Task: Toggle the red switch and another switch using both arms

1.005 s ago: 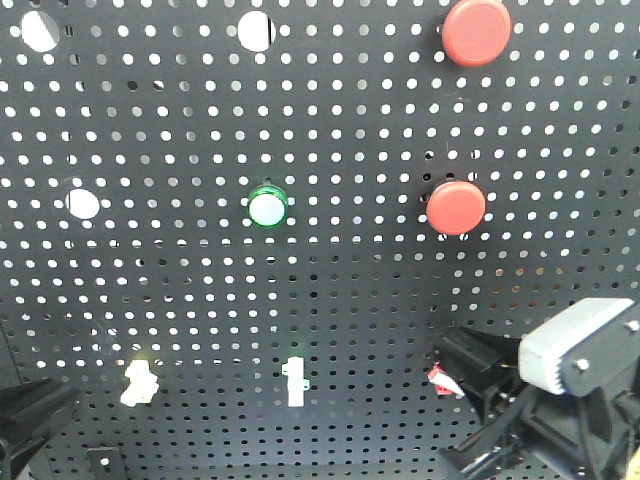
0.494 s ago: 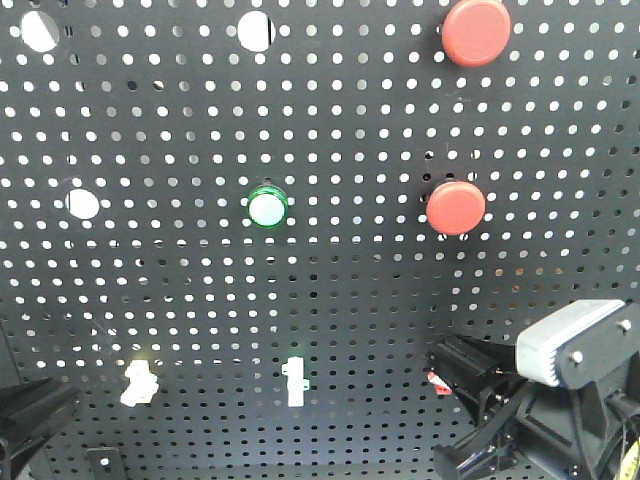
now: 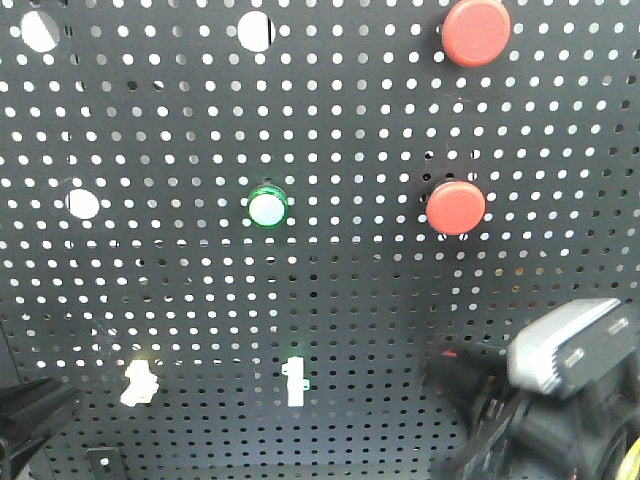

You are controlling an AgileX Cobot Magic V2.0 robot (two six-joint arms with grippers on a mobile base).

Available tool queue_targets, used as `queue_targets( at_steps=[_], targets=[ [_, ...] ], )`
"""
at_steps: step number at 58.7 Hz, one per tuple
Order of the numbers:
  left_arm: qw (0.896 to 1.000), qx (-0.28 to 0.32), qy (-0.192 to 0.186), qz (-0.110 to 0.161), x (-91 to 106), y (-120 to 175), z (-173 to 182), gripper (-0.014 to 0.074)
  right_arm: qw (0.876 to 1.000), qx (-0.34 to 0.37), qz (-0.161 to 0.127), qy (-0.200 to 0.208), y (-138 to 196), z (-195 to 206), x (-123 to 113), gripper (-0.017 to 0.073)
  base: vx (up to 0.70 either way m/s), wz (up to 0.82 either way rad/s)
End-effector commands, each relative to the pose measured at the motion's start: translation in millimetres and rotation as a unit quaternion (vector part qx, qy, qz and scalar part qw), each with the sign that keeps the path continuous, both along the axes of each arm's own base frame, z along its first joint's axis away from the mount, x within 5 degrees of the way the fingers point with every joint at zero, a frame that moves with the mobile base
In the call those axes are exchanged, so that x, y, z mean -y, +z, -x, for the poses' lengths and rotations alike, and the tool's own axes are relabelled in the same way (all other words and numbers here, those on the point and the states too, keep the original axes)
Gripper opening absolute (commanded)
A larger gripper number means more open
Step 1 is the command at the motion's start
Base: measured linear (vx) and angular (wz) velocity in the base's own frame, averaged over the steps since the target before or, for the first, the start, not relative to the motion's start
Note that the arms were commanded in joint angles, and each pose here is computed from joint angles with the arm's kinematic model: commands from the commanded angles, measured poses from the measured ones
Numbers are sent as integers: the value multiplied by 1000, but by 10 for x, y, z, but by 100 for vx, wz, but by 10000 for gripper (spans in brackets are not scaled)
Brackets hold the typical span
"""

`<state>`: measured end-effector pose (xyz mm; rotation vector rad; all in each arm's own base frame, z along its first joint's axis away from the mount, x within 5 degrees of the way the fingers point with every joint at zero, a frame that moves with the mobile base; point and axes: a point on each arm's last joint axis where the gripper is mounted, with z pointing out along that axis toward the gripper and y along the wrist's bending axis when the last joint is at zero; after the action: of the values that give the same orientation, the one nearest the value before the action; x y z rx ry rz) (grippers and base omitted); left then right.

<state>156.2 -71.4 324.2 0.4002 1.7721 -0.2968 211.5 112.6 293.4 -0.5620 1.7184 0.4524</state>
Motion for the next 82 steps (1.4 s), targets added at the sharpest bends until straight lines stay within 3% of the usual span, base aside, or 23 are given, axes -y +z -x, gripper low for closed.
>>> queue_targets(
  at_steps=[1, 13, 20, 30, 40, 49, 63, 82],
  targets=[
    [998, 56, 0, 32, 10, 206, -5, 2, 1000, 7, -16, 10, 117, 18, -17, -6, 0, 0],
    [998, 56, 0, 32, 10, 206, -5, 2, 1000, -25, -2, -11, 56, 9, 18, -6, 0, 0],
    [998, 56, 0, 32, 10, 206, -5, 2, 999, -42, -13, -13, 43, 15, 16, -6, 0, 0],
    [998, 56, 0, 31, 10, 205, -5, 2, 998, -20, -40, 45, 159, 131, -46, -6, 0, 0],
    [998, 56, 0, 31, 10, 205, -5, 2, 997, 30, -53, 54, 367, 302, 19, -6, 0, 0],
    [998, 54, 0, 31, 10, 202, -5, 2, 996, 87, -35, 10, 556, 474, 186, -6, 0, 0],
    [999, 42, -1, 26, 10, 179, -2, 2, 991, 108, -27, -72, 675, 615, 410, -6, 0, 0],
    [999, 42, -1, 26, 10, 178, -2, 2, 990, 109, -26, -86, 687, 635, 446, -6, 0, 0]
  ],
)
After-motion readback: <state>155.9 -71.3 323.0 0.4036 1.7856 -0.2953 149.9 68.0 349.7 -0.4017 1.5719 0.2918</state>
